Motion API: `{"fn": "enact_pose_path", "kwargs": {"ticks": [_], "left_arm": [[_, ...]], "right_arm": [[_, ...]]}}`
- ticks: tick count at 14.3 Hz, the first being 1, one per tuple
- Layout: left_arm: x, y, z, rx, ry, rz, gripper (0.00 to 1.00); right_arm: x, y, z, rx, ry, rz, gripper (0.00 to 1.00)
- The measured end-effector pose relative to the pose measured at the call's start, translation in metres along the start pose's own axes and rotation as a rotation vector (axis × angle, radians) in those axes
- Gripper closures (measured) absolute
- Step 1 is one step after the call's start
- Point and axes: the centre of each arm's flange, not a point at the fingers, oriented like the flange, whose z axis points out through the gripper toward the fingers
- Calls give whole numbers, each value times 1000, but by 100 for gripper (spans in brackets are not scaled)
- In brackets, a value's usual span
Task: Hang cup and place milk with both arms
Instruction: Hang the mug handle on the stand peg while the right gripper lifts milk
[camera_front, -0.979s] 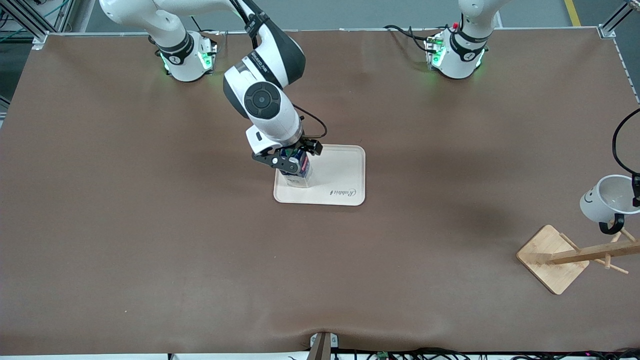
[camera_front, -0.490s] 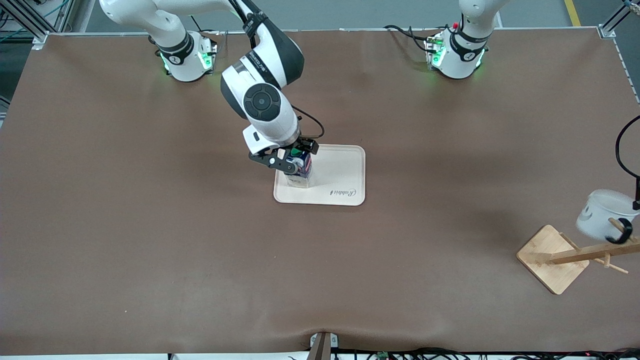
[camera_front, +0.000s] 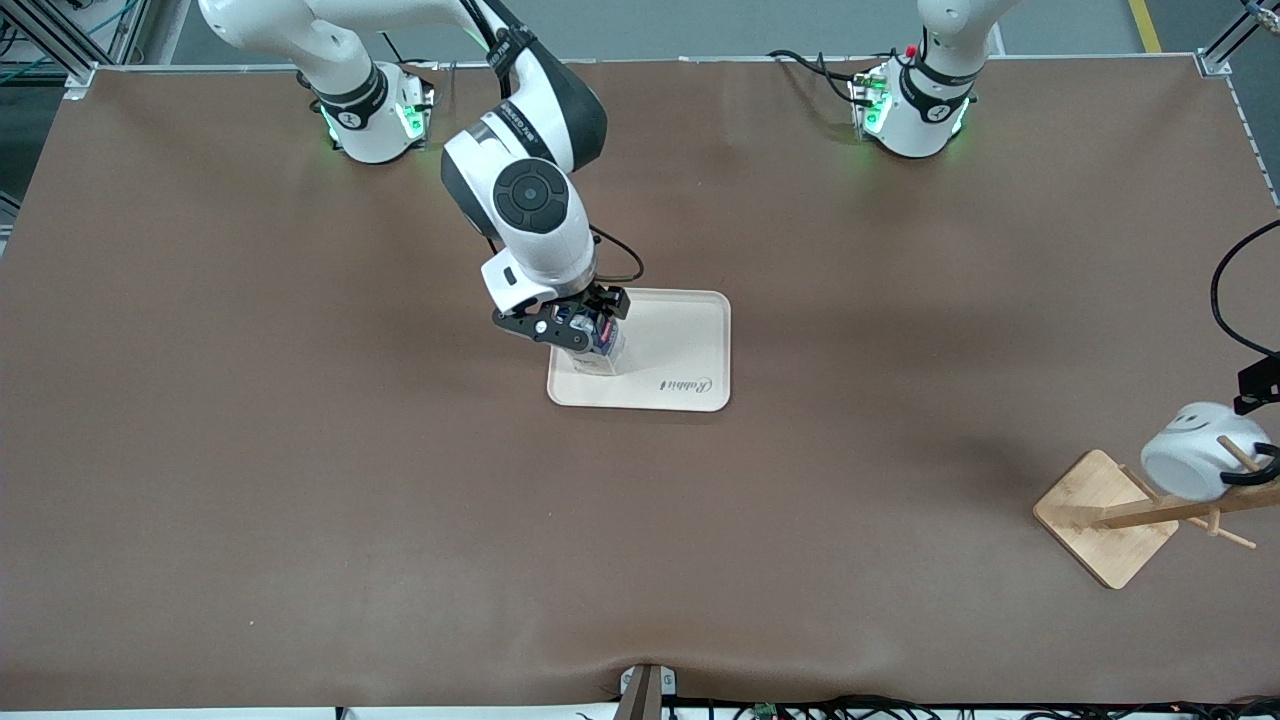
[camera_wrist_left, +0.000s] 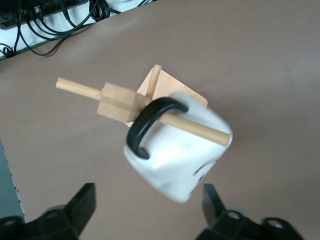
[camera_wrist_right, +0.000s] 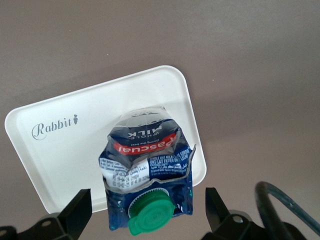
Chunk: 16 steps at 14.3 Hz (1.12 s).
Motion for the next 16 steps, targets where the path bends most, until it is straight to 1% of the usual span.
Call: {"fn": "enact_pose_path", "kwargs": {"ticks": [2,5,7,8,11,13,16], "left_arm": [[5,10,-3,-7,2,-19,0],[9,31,-9,-30,-29,-89,0],[13,45,-14,-39,-40,-139,0],[15,53,-16,-43,-43,-163,0],[20,76,-23,-47,-48,-212,0],[19,92,-30,-47,-67,-227,0],[19,121,-46,-47,-100,-243,0]], "right_arm": [[-1,-3,12,15,12,-3,0],[-4,-13,32,45,35,-11,0],[-6,-17,40,46,39,-12,19],[-7,-18,38,46,39,-5,24],[-7,-16,36,28,27,42,25],[1,-13,23,13,19,66,25],[39,8,-34,-13,-8,128,26]]}}
